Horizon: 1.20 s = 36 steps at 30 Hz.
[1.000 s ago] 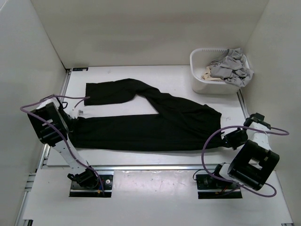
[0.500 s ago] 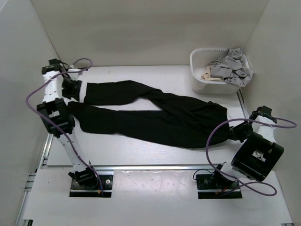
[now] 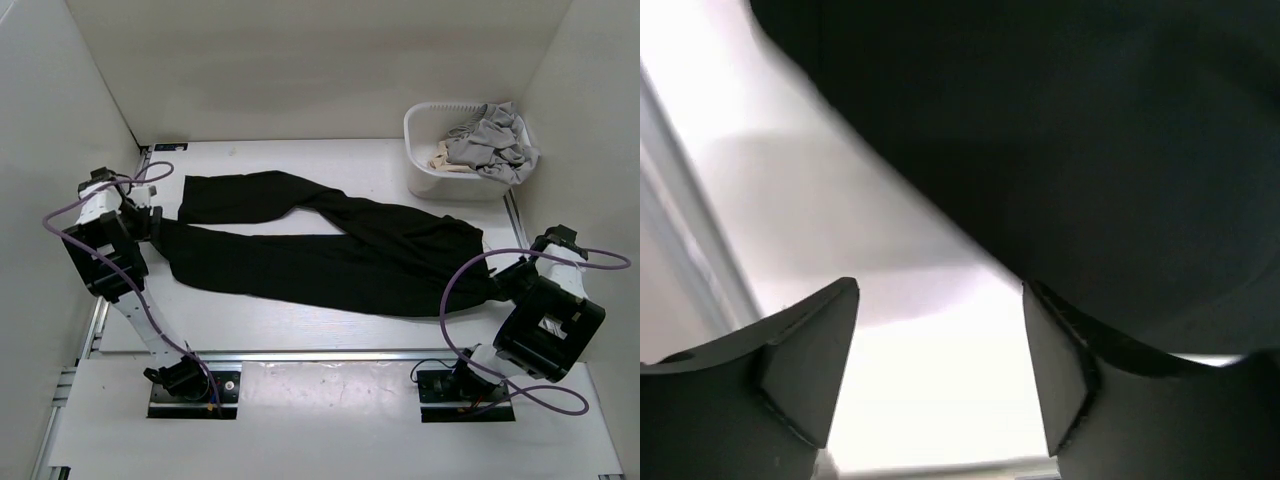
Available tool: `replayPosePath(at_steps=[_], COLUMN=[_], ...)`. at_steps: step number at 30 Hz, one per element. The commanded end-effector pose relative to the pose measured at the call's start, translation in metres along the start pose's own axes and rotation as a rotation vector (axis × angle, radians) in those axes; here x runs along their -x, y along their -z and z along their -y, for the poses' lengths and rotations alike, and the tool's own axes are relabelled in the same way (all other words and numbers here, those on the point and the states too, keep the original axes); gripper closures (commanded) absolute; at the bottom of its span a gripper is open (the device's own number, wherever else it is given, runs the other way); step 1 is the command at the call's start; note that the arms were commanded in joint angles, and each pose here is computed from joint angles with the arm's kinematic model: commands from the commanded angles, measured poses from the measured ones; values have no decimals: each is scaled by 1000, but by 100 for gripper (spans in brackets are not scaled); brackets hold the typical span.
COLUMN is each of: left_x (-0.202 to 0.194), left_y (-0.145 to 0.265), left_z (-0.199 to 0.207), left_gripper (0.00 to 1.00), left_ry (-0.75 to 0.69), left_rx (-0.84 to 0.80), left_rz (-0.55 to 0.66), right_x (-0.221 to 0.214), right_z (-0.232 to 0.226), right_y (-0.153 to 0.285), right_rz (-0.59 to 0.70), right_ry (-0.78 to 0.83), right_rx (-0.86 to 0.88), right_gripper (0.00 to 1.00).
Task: Fold and stack the trousers
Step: Flatten the trousers out
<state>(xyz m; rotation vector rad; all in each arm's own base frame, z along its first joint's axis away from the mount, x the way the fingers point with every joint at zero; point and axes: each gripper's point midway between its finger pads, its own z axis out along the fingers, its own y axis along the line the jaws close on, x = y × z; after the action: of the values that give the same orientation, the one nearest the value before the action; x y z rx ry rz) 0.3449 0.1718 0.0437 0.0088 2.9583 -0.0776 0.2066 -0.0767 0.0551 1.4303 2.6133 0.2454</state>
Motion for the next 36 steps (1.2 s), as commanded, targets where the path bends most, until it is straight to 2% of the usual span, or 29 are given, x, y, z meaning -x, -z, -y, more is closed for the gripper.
replayPosePath(at_steps=[1,4,6,8,9,10,11,12,13,15,18,19,20,21,23,25,26,27,31,33,36], left_x=[50,68,62,49,49,47,47,53,54,74,87,84,70,60,25,4,-12,-21,-46,-38,-26], left_y=[-2,-12,-33,-49,-49,-48,-48,-42,-36,-1,43,47,38,40,22,13,3,2,7,32,67], left_z=[18,24,21,28,29,30,30,28,32,41,91,101,139,156,201,224,244,253,293,313,326], left_gripper=[21,19,19,28,32,39,70,86,86,86,86,86,86,86,86,76,69,54,30,21,20], left_ry=[-9,-2,10,30,42,44,44,40,49,7,-187,-269,-382,-454,-586,-648,-702,-728,-883,-964,-1021], left_rx=[-105,-159,-128,-153,-153,-157,-157,-149,-163,-174,-185,-146,-162,-158,-209,-251,-272,-282,-335,-383,-432], left_rz=[163,186,110,29,27,19,19,38,48,152,246,236,175,154,26,-46,-97,-124,-171,-95,8], right_x=[11,12,12,13,12,15,15,15,15,14,11,11,11,11,11,11,11,11,6,9,4], right_z=[0,4,3,3,1,-1,-1,-1,-1,-3,-1,-1,-1,-1,0,0,0,0,2,3,8], right_y=[7,11,15,17,17,21,21,21,21,21,19,19,19,19,17,17,17,17,15,15,12], right_rz=[28,46,55,64,60,76,77,77,77,73,63,63,63,63,55,55,55,55,46,58,52], right_ry=[21,33,44,45,46,49,49,49,49,49,47,47,47,47,46,46,46,46,44,45,53], right_rx=[-17,-35,-32,-28,-18,-10,-10,-10,-10,-2,-6,-6,-6,-6,-10,-10,-10,-10,-14,-18,-31], right_gripper=[100,100,100,100,100,100,100,100,100,100,100,100,100,100,100,100,100,100,100,100,100])
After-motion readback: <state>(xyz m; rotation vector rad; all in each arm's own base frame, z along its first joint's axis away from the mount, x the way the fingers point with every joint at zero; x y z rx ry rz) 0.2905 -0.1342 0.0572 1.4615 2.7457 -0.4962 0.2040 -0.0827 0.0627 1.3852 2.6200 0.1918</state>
